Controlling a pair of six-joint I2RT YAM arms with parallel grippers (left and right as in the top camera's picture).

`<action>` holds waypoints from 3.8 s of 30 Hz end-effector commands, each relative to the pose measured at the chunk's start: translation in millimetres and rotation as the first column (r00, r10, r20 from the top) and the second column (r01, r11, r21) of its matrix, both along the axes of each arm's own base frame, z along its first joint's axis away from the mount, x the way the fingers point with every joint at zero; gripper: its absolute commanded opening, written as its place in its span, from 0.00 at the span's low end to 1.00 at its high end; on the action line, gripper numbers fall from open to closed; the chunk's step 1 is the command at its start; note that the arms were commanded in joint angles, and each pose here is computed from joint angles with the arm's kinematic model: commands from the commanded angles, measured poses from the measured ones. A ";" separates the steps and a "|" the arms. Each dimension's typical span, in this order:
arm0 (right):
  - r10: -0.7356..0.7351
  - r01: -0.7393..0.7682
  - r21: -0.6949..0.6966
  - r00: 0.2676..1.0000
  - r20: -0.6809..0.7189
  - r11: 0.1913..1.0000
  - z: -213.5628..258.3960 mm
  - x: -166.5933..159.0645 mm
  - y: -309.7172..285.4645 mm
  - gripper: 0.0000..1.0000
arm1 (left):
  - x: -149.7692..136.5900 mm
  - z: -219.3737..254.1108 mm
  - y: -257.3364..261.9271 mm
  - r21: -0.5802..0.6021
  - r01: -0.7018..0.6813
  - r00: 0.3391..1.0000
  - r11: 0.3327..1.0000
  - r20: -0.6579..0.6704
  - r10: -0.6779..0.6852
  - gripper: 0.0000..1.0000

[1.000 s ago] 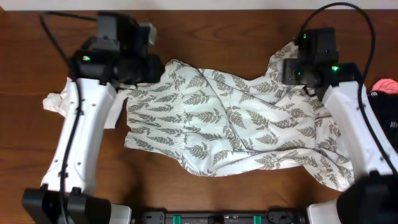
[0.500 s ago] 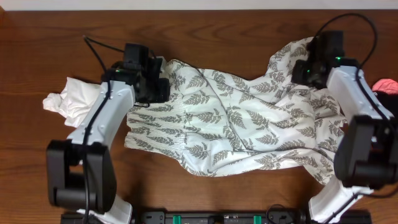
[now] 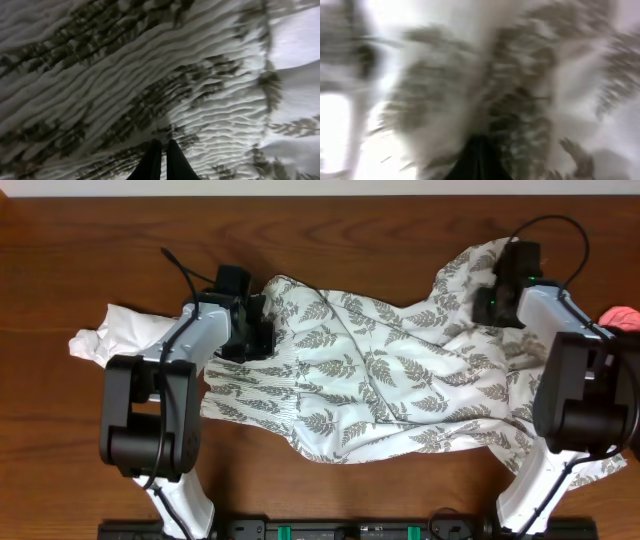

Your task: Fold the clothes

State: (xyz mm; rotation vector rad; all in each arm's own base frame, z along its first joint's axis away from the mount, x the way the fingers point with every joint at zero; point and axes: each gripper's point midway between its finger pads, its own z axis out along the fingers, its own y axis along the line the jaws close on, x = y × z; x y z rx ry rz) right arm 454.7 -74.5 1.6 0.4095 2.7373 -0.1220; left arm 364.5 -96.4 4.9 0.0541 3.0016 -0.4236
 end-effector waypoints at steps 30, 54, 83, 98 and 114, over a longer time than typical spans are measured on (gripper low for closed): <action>0.034 -0.124 0.250 0.941 0.338 0.960 125.8 27.6 -19.3 0.01 | 26.6 29.6 13.5 0.070 -0.096 0.989 0.993 0.121 0.087 0.11; 0.109 -0.111 0.036 0.993 0.046 0.993 -37.3 39.6 41.0 0.01 | -17.8 -27.9 16.6 0.163 -0.050 0.997 0.985 -0.057 0.060 0.16; 0.195 -0.296 0.165 0.871 0.451 0.941 143.2 73.3 46.2 0.36 | 51.8 62.3 28.8 0.211 -0.152 0.960 0.965 0.263 0.094 0.28; 0.363 -0.378 0.267 0.926 0.107 0.887 56.2 12.1 171.1 0.09 | 89.1 31.8 11.1 0.153 -0.086 0.940 0.984 0.340 0.029 0.11; 0.435 -0.443 0.193 0.897 0.085 0.875 -14.1 26.2 210.9 0.08 | 121.4 -54.5 48.3 0.233 -0.149 0.931 0.961 0.362 0.057 0.10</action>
